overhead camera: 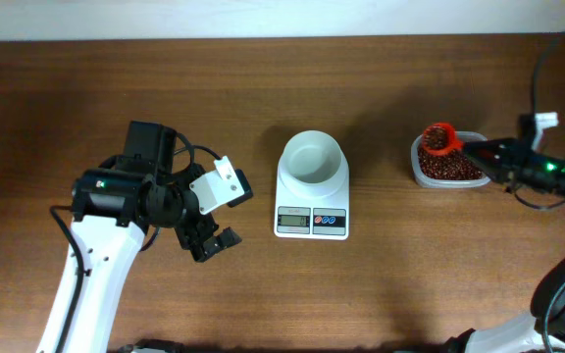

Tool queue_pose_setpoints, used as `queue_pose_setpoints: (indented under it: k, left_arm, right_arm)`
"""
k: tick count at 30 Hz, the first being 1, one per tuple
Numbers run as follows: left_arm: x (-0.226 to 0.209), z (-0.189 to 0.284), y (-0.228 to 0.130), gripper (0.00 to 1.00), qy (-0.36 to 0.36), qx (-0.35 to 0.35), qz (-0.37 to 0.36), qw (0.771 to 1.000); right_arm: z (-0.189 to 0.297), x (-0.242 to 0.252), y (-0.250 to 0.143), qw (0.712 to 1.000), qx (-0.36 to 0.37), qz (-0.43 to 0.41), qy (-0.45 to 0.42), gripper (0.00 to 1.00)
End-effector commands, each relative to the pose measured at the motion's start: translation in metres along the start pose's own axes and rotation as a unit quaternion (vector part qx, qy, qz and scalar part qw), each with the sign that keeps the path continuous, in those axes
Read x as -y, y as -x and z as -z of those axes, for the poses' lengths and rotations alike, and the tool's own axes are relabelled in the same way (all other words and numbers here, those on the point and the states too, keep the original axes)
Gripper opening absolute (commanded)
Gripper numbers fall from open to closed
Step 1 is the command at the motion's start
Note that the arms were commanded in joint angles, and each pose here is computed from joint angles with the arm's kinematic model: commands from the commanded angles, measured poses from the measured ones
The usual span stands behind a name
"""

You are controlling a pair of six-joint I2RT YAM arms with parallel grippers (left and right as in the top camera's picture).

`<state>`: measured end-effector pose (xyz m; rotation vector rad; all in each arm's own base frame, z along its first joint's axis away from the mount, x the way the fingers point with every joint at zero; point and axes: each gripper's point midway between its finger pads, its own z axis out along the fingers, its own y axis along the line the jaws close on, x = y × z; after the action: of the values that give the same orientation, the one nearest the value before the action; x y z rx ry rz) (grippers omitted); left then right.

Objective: Scoop and weigh 50g on scale
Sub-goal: 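Lift the filled scoop and carry it left over the scale bowl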

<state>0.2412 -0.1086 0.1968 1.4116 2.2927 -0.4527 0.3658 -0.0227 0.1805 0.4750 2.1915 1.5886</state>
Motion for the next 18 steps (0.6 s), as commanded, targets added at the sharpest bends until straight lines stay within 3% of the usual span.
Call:
queue_pose_setpoints:
  k: [1, 11, 18]
  left_arm:
    - [-0.001, 0.003, 0.006, 0.99, 0.001, 0.011, -0.009, 1.000]
    - [-0.001, 0.004, 0.006, 0.99, 0.001, 0.011, -0.009, 1.000]
    - [-0.001, 0.003, 0.006, 0.99, 0.001, 0.011, -0.009, 1.000]
  right_arm:
    - [-0.024, -0.021, -0.012, 0.998, -0.036, 0.014, 0.044, 0.04]
    - [-0.093, -0.050, -0.067, 0.984, -0.154, 0.052, 0.067, 0.04]
    - [-0.111, -0.057, -0.085, 0.978, -0.187, 0.067, 0.070, 0.04]
